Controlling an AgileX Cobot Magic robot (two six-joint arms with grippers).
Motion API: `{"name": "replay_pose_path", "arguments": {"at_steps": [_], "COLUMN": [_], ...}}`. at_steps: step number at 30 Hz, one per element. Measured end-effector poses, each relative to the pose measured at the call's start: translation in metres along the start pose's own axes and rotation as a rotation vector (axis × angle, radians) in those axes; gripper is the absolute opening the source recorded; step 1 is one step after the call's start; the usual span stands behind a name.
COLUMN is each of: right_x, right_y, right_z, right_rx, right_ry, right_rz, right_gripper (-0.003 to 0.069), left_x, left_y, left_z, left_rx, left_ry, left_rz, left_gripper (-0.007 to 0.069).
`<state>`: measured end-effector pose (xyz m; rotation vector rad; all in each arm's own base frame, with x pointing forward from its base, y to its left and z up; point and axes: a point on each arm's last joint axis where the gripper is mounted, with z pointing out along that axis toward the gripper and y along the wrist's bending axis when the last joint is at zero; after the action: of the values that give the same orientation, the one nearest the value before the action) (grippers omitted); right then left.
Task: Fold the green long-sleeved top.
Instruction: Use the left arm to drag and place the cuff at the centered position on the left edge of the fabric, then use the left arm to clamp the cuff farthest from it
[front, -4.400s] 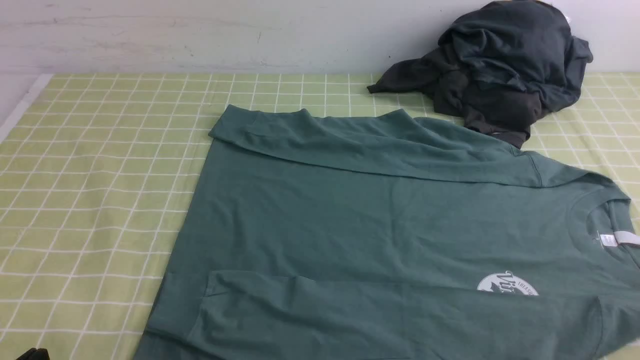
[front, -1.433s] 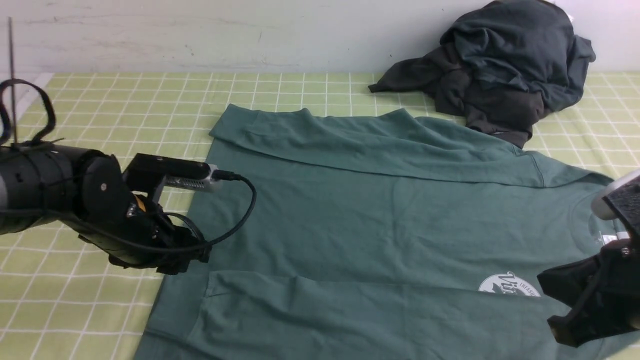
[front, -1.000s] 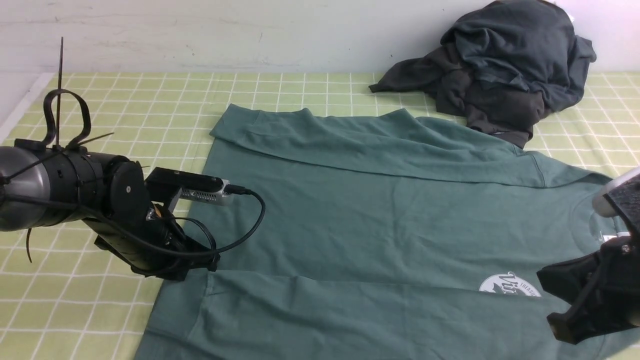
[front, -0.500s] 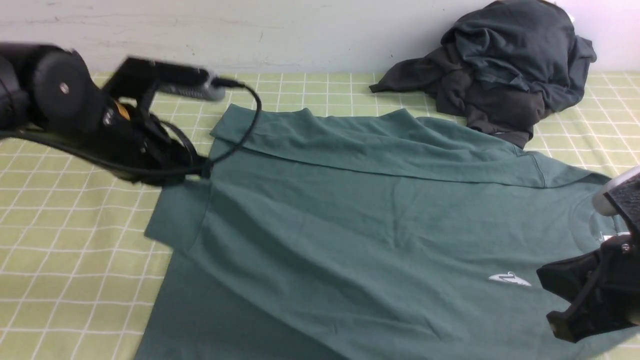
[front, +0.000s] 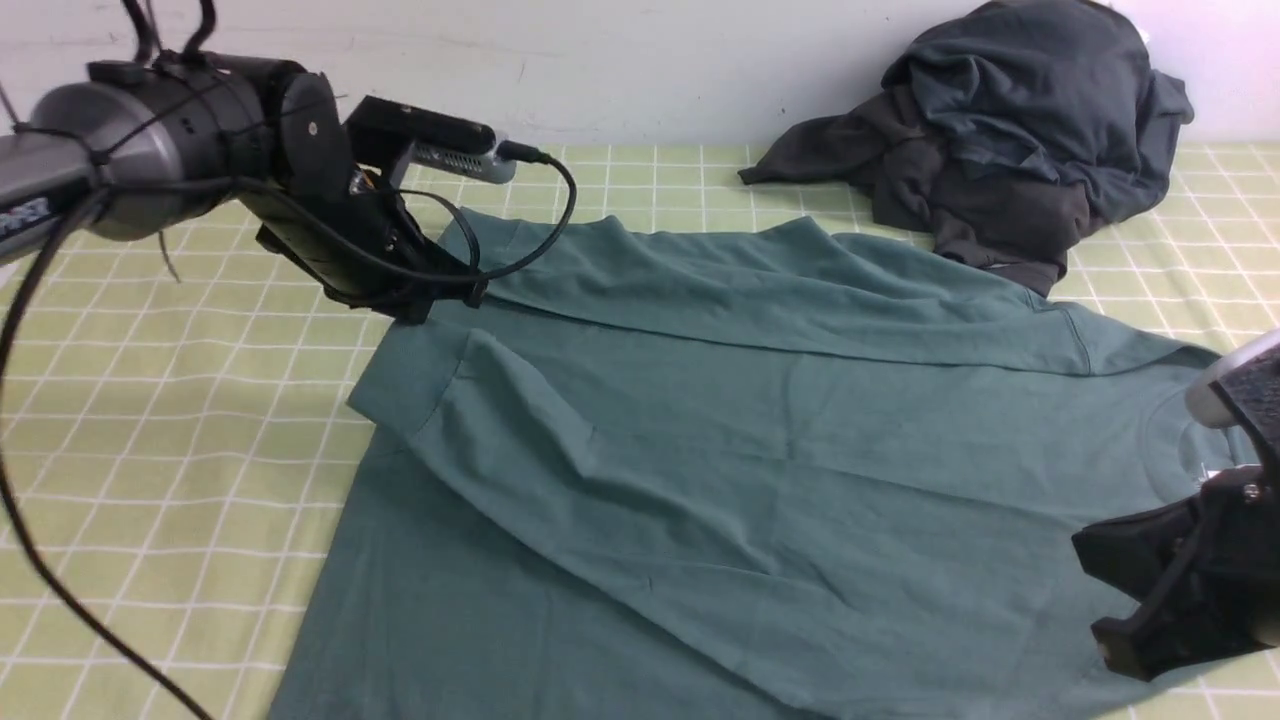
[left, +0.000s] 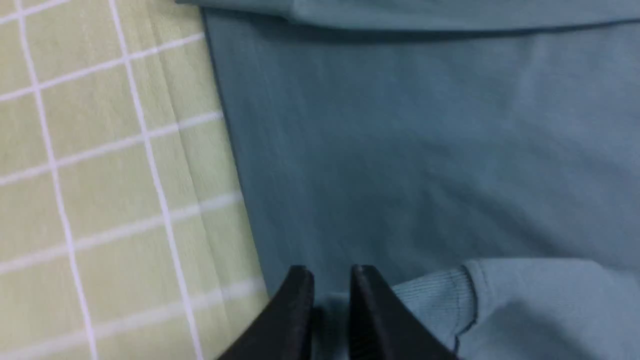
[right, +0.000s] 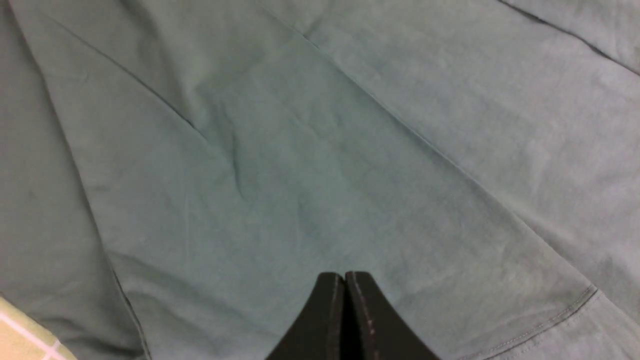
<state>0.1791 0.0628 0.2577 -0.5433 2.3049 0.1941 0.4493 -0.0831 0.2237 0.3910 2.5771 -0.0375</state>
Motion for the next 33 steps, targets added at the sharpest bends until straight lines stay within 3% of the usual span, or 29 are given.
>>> {"name": "replay_pose_path", "arguments": {"at_steps": [6,11,15,18,21,23,26,33], "right_x": [-0.001,-0.002,-0.003,-0.003,-0.003,-0.004,-0.004,-0.003], "right_y": [0.0,0.0,0.0,0.0,0.0,0.0,-0.001,-0.001], "right_z": [0.0,0.0,0.0,0.0,0.0,0.0,0.004,0.008], "right_rx": [-0.003,-0.004,0.0,0.001,0.002,0.003,0.002,0.0], "right_ry": [-0.009,-0.022,-0.034,-0.037,-0.038,-0.04,-0.028,-0.012], "right_rz": [0.01,0.021,0.021,0.021,0.021,0.021,0.023,0.024], "right_gripper": [-0.0014,-0.0014,-0.0014,-0.0014,-0.0014,-0.0014,-0.0014,-0.0014], "left_x": [-0.043,-0.052,-0.048,-0.05,-0.051,-0.051,-0.051,-0.052], "left_y": [0.031,0.058,0.064,0.062,0.06,0.059,0.058,0.055], "left_z": [0.031,0.079,0.112,0.12,0.123,0.125,0.125,0.124], "left_rx": [-0.042,-0.022,0.027,0.054,0.087,0.094,0.098,0.087], "left_ry": [-0.109,-0.142,-0.145,-0.162,-0.172,-0.172,-0.174,-0.173], "left_rz": [-0.069,-0.232,-0.318,-0.345,-0.357,-0.323,-0.286,-0.237], "left_gripper": [0.0356,0.0386,0.0386,0.0366,0.0271,0.0145,0.0047,0.0027]}}
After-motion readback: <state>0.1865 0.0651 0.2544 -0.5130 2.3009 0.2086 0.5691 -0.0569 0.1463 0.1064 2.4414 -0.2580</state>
